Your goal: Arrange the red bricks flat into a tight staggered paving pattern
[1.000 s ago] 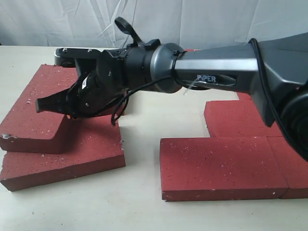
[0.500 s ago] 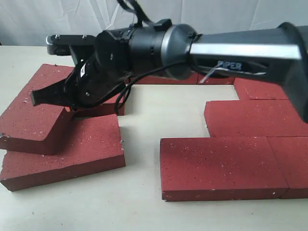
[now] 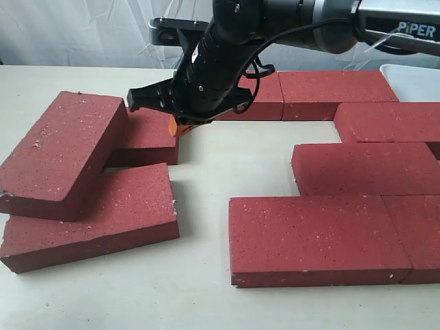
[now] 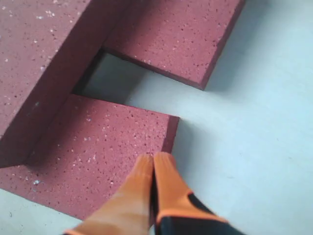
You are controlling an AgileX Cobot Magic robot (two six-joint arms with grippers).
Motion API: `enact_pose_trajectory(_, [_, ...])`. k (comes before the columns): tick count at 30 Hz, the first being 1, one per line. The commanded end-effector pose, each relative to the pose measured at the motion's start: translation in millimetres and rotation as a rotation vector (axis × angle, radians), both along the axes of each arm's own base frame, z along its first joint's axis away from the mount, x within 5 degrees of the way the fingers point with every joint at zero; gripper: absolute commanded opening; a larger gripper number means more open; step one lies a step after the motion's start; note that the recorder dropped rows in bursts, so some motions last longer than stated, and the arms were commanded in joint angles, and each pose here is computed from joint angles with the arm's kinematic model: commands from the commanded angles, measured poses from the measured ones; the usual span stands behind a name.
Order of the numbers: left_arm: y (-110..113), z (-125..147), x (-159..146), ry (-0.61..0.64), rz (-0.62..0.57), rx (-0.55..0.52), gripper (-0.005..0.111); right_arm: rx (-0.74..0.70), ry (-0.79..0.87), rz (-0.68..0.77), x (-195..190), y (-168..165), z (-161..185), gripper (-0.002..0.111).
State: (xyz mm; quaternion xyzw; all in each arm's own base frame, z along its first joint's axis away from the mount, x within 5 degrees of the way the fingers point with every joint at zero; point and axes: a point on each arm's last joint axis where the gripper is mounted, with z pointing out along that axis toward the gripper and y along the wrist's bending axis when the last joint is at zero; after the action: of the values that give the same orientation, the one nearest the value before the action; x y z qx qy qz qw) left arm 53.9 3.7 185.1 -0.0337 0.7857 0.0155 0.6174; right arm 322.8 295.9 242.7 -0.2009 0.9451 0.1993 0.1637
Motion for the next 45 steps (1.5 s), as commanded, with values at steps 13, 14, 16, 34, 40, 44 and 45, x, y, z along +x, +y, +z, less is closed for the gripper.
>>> enact_pose_trajectory(13, [2,14,2,-0.163,0.003,0.139,0.0,0.008,-0.002,-0.016,3,-6,5,-0.001])
enact_pose_trajectory(14, [2,18,2,-0.208,0.0,0.142,0.0,0.012,-0.008,-0.018,3,-5,6,-0.001])
enact_pose_trajectory(16, [0,30,2,-0.336,-0.009,0.151,0.0,0.029,-0.029,-0.026,5,-4,7,-0.001])
enact_pose_trajectory(34, [-2,44,-1,-0.501,-0.019,0.033,0.0,0.06,0.006,-0.018,2,-2,7,-0.001])
enact_pose_trajectory(40, [0,62,0,-0.415,0.003,-0.036,0.0,0.051,0.012,-0.01,2,-2,7,-0.001])
enact_pose_trajectory(44, [1,91,12,-0.32,0.011,-0.041,0.0,0.052,-0.012,0.009,3,-2,7,-0.001])
enact_pose_trajectory(45, [1,95,15,-0.31,0.011,-0.044,0.0,0.057,-0.021,0.008,3,-1,8,-0.001])
